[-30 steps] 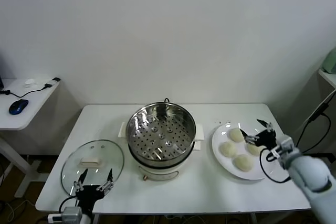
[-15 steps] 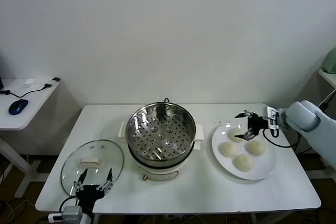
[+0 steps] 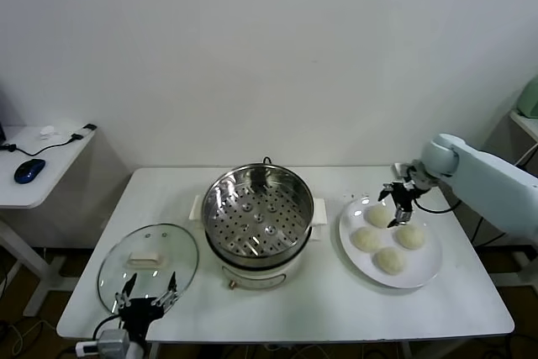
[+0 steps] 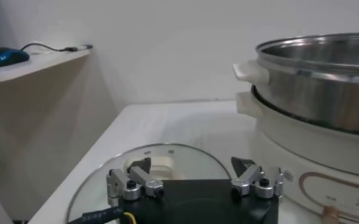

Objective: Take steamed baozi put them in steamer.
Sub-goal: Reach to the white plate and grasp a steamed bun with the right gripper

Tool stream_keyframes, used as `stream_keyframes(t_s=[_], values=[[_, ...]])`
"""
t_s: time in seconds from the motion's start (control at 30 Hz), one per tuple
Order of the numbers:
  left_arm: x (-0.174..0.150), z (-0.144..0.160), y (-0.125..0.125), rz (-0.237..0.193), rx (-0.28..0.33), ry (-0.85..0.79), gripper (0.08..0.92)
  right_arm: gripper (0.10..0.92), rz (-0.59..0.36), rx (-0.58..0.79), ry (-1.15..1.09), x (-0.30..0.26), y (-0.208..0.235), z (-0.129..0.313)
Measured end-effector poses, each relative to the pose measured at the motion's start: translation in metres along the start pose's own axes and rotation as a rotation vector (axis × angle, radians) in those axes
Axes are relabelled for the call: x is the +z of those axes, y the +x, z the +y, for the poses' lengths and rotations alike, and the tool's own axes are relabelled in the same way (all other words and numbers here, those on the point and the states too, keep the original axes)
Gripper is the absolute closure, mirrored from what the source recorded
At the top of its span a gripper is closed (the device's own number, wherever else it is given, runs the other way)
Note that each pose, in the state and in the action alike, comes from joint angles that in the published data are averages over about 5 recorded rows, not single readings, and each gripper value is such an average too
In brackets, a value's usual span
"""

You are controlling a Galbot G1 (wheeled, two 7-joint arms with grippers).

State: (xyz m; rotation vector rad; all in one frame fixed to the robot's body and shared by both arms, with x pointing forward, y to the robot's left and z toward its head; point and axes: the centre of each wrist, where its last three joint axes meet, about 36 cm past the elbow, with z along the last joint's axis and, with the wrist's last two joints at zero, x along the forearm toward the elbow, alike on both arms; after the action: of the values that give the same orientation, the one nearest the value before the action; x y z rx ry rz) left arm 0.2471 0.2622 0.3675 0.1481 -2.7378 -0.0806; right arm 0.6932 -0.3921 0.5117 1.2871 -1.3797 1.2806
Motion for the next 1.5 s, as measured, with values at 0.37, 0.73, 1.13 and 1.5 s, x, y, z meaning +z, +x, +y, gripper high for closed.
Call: stream_keyframes(t_s=[0.37, 0.73, 1.13, 1.5], values=[[0.002, -0.002, -0.005, 0.006, 0.005, -0.001, 0.177, 0.2, 0.066, -0.017, -0.029, -0.005, -0.017, -0.021], [0.004, -0.001, -0.006, 0.008, 0.002, -0.004, 0.177, 0.2, 0.082, -0.02, -0.071, -0.008, -0.045, -0.024], [0.003, -0.001, -0.008, 0.001, 0.001, -0.011, 0.177, 0.32, 0.102, -0.013, -0.098, -0.008, -0.061, -0.024], [0.001, -0.007, -0.008, -0.007, 0.008, -0.022, 0.177, 0.386, 0.077, 0.003, -0.104, -0.011, -0.037, -0.029]])
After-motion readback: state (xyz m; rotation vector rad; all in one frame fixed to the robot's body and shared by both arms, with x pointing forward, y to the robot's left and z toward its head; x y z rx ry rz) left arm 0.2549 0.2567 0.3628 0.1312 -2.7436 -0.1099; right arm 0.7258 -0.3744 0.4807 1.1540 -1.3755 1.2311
